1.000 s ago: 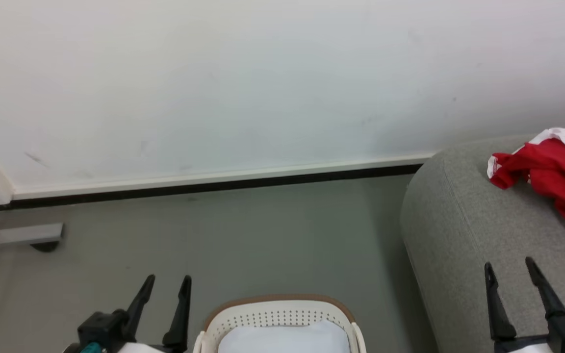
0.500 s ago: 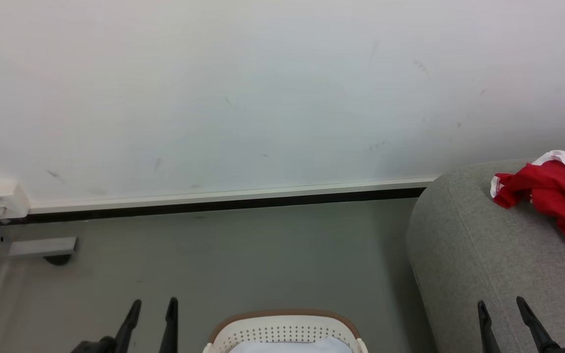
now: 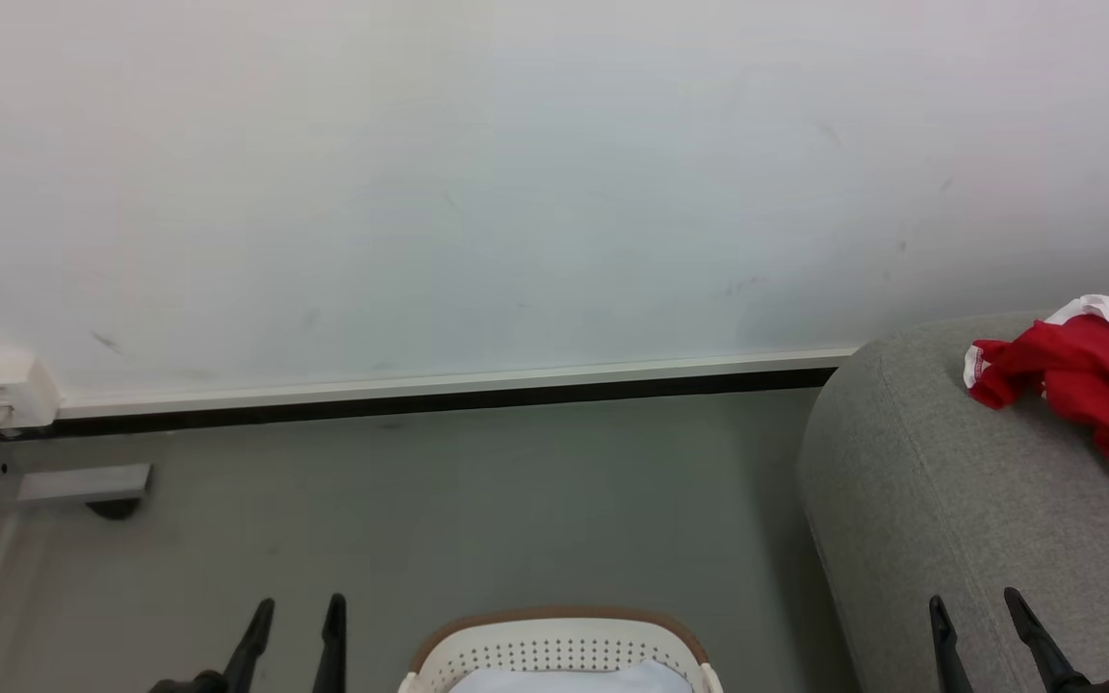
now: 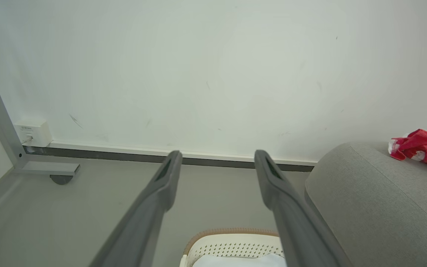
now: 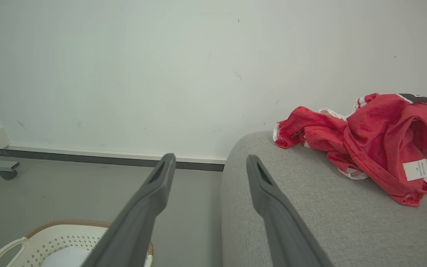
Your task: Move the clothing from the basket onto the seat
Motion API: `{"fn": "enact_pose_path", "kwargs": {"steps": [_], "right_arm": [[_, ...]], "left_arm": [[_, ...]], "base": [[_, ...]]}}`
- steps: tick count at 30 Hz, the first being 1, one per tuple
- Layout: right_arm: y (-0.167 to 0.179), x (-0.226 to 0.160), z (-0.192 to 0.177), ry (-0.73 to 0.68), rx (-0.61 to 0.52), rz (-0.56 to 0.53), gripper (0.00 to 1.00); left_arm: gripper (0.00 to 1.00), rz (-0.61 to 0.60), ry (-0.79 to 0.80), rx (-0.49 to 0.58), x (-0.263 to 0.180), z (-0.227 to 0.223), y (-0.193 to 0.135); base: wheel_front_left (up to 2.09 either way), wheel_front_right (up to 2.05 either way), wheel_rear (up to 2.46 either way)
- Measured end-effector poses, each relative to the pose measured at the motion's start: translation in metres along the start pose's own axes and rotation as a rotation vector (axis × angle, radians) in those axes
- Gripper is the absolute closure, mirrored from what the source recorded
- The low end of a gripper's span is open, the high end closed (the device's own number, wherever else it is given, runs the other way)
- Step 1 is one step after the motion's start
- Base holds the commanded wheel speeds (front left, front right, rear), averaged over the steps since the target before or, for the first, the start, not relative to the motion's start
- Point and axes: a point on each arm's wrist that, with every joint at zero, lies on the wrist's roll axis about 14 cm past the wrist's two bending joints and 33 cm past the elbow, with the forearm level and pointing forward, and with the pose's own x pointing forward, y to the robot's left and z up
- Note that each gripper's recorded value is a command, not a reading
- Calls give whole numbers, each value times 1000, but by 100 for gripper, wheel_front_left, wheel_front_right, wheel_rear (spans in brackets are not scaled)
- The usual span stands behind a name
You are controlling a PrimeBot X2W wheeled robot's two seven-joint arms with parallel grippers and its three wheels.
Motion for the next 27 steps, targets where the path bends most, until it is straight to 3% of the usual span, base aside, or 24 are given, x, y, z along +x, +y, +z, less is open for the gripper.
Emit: {"fn": "enact_pose_path", "kwargs": {"steps": [19,20,27], "right_arm": [[3,5,2,-4,2,11,0],[3,5,2,-4,2,11,100],[2,-3,-21,76,65,-13,100]], "left_arm": [[0,-4,16,4,1,-6,1],[100,-4,21,3,0,-7,1],[100,21,87,-50,-6,-26,4]], "base": [[0,0,0],[0,0,0],[0,0,0]]}}
